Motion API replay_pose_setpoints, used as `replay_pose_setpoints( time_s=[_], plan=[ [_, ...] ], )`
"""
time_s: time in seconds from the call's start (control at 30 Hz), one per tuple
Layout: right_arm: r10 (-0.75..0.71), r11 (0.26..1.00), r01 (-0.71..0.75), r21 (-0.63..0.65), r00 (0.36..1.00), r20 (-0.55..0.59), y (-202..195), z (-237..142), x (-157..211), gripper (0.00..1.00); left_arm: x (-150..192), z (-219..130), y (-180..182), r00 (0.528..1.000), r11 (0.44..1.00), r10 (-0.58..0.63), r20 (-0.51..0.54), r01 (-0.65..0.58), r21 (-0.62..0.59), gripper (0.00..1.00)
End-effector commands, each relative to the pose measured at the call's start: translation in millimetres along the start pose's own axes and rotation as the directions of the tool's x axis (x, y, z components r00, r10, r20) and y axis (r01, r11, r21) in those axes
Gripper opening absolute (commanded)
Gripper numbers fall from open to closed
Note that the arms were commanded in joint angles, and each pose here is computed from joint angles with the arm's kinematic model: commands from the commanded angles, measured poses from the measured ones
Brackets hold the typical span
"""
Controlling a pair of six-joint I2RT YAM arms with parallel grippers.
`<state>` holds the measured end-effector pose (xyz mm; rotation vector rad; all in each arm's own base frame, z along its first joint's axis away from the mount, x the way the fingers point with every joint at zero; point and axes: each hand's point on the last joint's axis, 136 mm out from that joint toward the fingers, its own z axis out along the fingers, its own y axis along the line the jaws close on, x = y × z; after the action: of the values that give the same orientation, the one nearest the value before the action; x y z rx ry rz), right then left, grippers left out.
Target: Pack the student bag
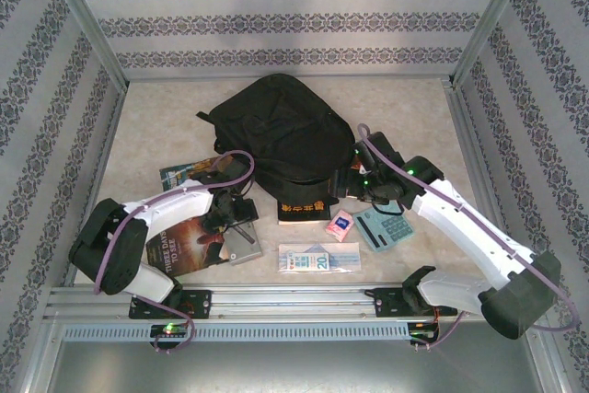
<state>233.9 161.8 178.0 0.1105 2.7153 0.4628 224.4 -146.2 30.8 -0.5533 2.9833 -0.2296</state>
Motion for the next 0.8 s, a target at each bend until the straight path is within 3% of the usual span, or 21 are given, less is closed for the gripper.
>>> replay_pose_setpoints(
  time_s=[0.0, 0.2, 0.37, 0.67, 0.77],
  plan=[
    [-0.026, 0.999, 0.026, -0.032, 1.0, 0.014, 0, -3, 2, 0.82, -4, -3, -10, 1.0, 0.997, -0.023, 0.01, 0.022, 0.071, 0.76],
    [-0.044, 0.996, 0.046, -0.083, 0.999, 0.019, 6, -6, 4, 0.82, -8, -24, -11, 0.998, 0.995, -0.048, 0.031, 0.045, 0.094, 0.77],
    [-0.083, 0.97, 0.084, -0.227, 0.996, 0.013, 30, -9, 7, 0.81, -21, -53, -13, 0.994, 0.989, -0.087, 0.059, 0.079, 0.124, 0.78],
    [-0.034, 0.78, 0.063, -0.623, 0.998, 0.059, 94, -16, -2, 0.79, -47, -124, -53, 0.959, 0.915, -0.272, 0.082, 0.231, 0.332, 0.78],
    [-0.021, 0.713, 0.113, -0.692, 0.99, 0.14, 112, -18, -11, 0.78, -58, -145, -67, 0.939, 0.876, -0.334, 0.082, 0.276, 0.396, 0.78]
  ],
)
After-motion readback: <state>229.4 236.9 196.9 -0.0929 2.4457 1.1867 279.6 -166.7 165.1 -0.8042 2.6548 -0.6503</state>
